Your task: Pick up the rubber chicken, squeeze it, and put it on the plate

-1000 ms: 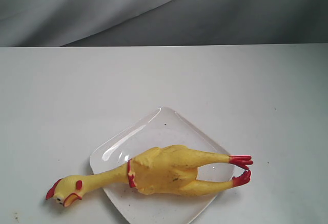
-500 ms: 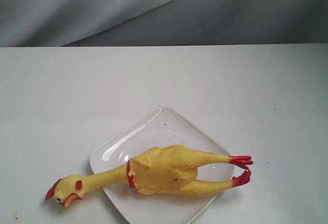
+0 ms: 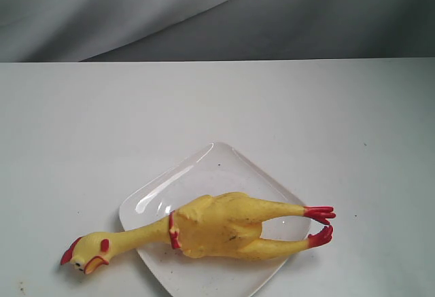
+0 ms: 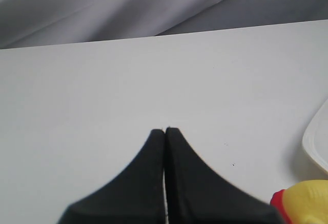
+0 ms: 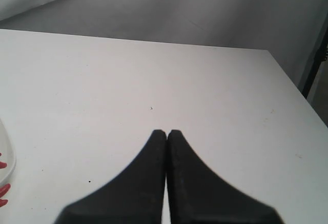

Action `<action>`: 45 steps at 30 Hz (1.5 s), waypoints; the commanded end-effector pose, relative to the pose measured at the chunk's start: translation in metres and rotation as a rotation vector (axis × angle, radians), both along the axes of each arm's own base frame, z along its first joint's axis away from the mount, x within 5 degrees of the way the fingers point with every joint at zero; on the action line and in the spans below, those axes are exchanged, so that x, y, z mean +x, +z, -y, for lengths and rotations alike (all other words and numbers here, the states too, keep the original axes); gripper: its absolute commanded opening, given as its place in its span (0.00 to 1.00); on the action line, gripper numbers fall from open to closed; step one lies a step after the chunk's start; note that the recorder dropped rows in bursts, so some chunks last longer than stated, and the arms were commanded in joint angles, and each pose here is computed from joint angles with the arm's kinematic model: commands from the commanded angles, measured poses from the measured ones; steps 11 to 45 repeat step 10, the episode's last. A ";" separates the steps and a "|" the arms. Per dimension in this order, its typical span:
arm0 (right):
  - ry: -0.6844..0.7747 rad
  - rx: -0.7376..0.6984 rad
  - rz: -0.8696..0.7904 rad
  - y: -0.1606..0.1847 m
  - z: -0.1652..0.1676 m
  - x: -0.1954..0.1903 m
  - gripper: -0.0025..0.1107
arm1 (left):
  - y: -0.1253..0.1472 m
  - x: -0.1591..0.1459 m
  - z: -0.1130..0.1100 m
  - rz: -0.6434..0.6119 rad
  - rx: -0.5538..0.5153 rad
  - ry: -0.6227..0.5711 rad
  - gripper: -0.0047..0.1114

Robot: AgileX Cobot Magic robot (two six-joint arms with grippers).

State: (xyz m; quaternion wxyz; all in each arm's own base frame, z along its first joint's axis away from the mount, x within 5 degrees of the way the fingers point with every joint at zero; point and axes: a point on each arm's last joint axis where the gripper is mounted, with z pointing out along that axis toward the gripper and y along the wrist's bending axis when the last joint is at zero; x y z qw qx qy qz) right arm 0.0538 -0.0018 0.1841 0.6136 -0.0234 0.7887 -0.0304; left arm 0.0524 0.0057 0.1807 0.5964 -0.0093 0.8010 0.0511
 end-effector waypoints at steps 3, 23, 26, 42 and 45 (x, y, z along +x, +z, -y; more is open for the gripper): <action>0.000 -0.010 0.002 -0.001 0.000 0.000 0.02 | 0.000 0.000 0.000 0.014 0.001 0.000 0.04; 0.000 -0.010 0.002 -0.001 0.000 0.000 0.02 | 0.000 0.000 0.000 0.013 0.003 -0.001 0.04; 0.000 -0.010 0.002 -0.001 0.000 0.000 0.02 | 0.000 0.000 0.000 0.013 0.003 -0.001 0.04; 0.000 -0.010 0.002 -0.001 0.000 0.000 0.02 | 0.000 0.000 0.000 0.013 0.003 -0.001 0.04; 0.000 -0.010 0.002 -0.001 0.000 0.000 0.02 | 0.000 0.000 0.000 0.013 0.003 -0.001 0.04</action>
